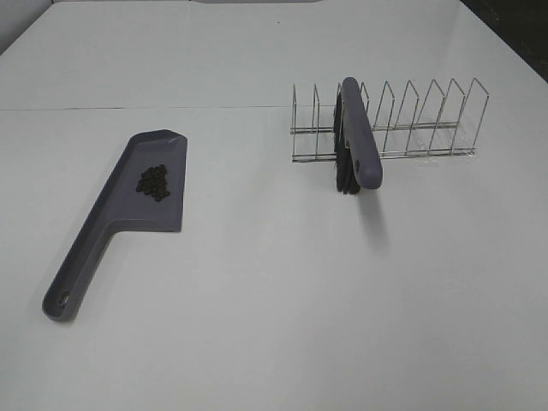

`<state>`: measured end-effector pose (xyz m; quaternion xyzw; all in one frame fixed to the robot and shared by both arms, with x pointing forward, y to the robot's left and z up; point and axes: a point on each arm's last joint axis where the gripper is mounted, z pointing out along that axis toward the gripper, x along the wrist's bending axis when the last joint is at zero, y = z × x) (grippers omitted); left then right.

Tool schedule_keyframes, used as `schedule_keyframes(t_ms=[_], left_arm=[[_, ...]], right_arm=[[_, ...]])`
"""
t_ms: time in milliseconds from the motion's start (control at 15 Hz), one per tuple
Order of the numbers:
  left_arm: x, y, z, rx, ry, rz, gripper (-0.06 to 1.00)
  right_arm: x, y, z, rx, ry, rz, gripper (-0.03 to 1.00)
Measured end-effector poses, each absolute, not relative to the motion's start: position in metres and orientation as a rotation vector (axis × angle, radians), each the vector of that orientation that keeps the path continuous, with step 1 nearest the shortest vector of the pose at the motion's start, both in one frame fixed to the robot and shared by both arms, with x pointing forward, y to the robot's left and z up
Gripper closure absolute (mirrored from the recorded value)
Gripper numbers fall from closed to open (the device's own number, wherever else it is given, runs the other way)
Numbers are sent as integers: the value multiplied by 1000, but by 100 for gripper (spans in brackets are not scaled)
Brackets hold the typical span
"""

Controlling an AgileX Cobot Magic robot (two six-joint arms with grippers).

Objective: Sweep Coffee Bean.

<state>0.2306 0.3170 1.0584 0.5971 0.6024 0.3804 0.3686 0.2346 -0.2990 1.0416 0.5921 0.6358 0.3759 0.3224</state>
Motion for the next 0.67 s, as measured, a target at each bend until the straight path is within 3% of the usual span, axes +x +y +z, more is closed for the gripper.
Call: schedule_keyframes(t_ms=[667], left_arm=[[228, 315, 1058, 1417, 1701, 1072, 19]], right_arm=[[235, -299, 1042, 1557, 1666, 985, 20]])
